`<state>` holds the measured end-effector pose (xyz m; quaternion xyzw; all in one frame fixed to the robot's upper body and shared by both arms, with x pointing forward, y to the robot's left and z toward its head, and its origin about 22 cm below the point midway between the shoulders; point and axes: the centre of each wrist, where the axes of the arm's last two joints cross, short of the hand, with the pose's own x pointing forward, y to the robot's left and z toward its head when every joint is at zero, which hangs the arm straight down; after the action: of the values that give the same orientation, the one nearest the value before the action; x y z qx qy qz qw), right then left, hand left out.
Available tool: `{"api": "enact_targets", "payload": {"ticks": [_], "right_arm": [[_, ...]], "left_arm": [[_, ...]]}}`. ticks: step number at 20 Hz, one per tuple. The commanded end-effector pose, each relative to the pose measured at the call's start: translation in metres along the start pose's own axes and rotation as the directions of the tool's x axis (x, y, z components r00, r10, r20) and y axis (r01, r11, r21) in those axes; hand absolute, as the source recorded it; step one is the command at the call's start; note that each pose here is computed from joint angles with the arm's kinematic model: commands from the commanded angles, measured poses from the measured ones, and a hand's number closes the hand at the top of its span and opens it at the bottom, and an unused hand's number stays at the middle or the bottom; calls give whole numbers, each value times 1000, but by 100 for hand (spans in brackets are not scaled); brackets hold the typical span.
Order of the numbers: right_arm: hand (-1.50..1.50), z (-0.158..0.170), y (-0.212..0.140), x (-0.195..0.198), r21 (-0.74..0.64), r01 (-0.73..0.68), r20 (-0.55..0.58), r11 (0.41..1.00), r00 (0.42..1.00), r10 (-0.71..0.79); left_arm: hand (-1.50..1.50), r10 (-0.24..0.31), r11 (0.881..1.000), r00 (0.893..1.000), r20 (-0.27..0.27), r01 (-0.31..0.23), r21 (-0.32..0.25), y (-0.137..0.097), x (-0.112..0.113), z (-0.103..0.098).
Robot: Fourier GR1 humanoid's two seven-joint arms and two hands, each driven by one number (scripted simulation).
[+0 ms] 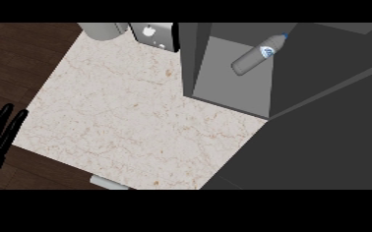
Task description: Pick up the bottled water, place it into the cabinet and close the cabinet
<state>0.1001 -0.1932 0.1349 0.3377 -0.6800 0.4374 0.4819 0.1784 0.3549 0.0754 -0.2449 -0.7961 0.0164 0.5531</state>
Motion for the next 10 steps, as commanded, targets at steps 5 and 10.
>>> {"api": "enact_targets", "payload": {"ticks": [5, 10], "right_arm": [[150, -17, -22, -10, -63, -96, -140, 993, 986, 86], [150, -36, -37, -22, -108, -101, -188, 989, 979, 79]], "left_arm": [[-150, -6, 1000, 1000, -2, 6, -8, 4, 3, -2], [-150, 9, 1000, 1000, -16, -9, -1, 3, -1, -1]]}}
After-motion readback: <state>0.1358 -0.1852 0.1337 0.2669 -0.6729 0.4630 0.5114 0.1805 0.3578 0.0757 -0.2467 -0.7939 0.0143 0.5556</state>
